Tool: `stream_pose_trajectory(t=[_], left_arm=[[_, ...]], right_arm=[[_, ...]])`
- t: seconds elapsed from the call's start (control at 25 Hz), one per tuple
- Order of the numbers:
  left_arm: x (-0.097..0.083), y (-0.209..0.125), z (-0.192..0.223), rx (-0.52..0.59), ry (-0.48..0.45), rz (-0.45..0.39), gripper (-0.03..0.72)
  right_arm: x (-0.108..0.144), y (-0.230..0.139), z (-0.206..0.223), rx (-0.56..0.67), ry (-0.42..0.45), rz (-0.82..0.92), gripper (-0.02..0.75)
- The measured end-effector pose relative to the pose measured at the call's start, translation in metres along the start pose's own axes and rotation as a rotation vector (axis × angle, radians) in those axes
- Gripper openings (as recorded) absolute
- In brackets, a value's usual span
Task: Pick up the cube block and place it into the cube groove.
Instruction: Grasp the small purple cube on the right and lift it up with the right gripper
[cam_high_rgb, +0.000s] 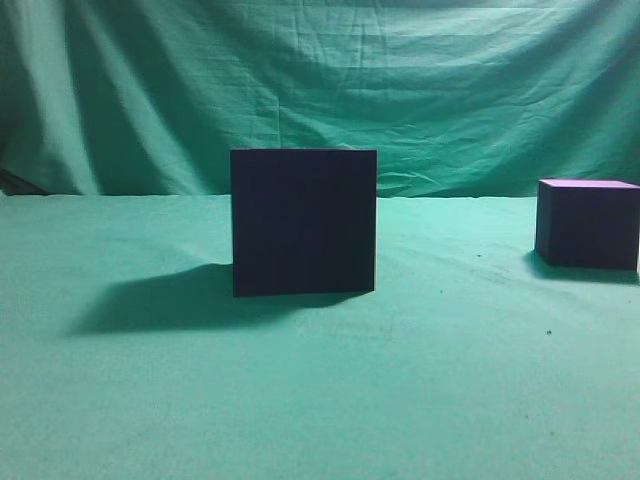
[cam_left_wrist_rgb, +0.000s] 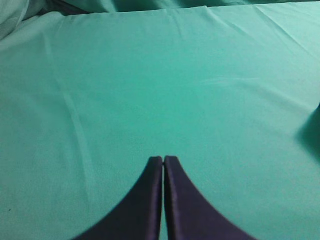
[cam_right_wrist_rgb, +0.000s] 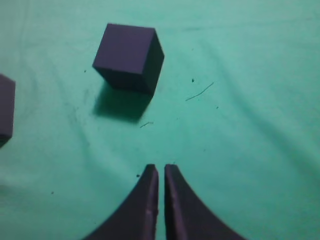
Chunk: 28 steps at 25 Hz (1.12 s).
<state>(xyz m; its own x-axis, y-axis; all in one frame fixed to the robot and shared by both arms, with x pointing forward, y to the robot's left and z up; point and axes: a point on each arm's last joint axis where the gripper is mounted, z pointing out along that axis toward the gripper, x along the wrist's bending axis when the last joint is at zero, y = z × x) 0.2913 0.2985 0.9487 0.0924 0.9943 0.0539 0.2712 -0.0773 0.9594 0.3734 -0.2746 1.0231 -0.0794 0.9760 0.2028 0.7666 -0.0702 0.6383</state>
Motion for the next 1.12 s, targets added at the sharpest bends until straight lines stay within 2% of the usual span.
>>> stream_pose_trajectory(t=[0.12, 0.24, 0.32, 0.48, 0.68, 0.72, 0.76, 1.04, 1.12], left_arm=[[0.000, 0.000, 0.000, 0.000, 0.000, 0.000, 0.000], [0.000, 0.000, 0.000, 0.000, 0.000, 0.000, 0.000], [0.000, 0.000, 0.000, 0.000, 0.000, 0.000, 0.000], [0.000, 0.000, 0.000, 0.000, 0.000, 0.000, 0.000], [0.000, 0.000, 0.000, 0.000, 0.000, 0.000, 0.000], [0.000, 0.000, 0.000, 0.000, 0.000, 0.000, 0.000], [0.000, 0.000, 0.000, 0.000, 0.000, 0.000, 0.000], [0.000, 0.000, 0.000, 0.000, 0.000, 0.000, 0.000], [0.000, 0.000, 0.000, 0.000, 0.000, 0.000, 0.000]], right_arm=[[0.010, 0.018, 0.005, 0.112, 0.052, -0.064, 0.000], [0.030, 0.036, 0.011, 0.229, 0.119, -0.147, 0.000], [0.043, 0.049, 0.018, 0.284, 0.113, -0.176, 0.000], [0.063, 0.070, 0.037, 0.351, -0.028, -0.209, 0.000], [0.077, 0.095, 0.070, 0.351, -0.167, -0.196, 0.000], [0.079, 0.098, 0.078, 0.358, -0.183, -0.188, 0.050], [0.080, 0.100, 0.086, 0.366, -0.195, -0.179, 0.050], [0.083, 0.109, 0.118, 0.404, -0.235, -0.113, 0.535], [0.077, 0.110, 0.124, 0.411, -0.250, -0.076, 0.609]])
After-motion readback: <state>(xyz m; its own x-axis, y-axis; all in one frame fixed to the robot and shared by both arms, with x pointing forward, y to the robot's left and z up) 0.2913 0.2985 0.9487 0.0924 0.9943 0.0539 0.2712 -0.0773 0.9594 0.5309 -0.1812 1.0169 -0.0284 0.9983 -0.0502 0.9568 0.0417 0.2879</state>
